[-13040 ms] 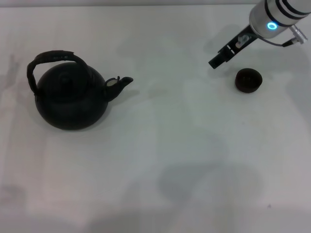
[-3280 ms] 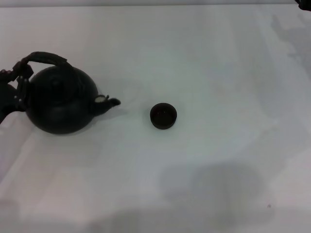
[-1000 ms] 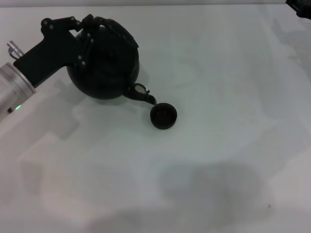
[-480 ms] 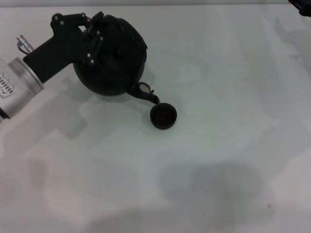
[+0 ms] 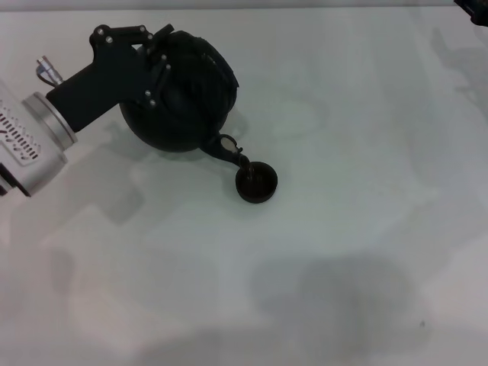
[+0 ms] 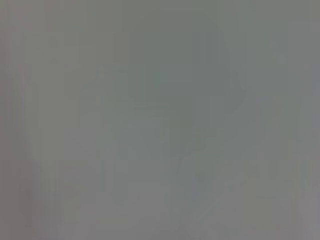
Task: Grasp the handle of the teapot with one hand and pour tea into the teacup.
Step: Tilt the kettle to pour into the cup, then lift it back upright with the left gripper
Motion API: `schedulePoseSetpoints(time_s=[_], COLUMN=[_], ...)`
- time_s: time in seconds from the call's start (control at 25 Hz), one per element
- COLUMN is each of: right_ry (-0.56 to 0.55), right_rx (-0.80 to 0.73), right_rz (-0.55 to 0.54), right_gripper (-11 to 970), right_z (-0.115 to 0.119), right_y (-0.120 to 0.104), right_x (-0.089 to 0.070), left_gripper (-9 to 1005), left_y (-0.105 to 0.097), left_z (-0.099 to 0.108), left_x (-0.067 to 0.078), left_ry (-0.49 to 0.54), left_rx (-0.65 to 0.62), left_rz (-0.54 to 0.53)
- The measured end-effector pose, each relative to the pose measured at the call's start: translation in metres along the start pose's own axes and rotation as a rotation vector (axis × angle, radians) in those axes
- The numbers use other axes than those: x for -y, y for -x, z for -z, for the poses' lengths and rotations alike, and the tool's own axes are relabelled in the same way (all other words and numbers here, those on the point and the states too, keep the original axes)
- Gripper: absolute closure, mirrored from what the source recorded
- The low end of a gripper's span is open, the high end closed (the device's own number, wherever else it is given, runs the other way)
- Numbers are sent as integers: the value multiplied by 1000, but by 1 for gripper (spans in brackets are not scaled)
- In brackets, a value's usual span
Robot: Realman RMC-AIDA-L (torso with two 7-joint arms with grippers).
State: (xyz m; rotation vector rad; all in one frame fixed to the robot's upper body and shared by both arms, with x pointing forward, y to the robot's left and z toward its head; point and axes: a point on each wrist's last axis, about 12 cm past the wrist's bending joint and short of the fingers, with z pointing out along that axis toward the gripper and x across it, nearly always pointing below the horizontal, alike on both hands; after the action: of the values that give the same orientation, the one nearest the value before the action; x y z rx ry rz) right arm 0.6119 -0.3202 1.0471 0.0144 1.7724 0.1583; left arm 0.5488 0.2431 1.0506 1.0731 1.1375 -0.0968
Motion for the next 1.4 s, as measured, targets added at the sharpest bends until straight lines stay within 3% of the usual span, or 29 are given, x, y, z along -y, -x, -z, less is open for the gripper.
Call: schedulePoseSetpoints(time_s=[0.96, 1.4], right_ry=[-13, -12], right_rx=[5, 4], right_rz=[-17, -17], right_gripper=[119, 119], right_z=[1, 0], right_y=[0, 0], right_x=[1, 1], left_gripper=[898, 899], left_y=[2, 1], left_z=[-3, 0], left_x=[3, 13], left_ry=[-10, 15], left_rx=[9, -9], left_rz=[-30, 35])
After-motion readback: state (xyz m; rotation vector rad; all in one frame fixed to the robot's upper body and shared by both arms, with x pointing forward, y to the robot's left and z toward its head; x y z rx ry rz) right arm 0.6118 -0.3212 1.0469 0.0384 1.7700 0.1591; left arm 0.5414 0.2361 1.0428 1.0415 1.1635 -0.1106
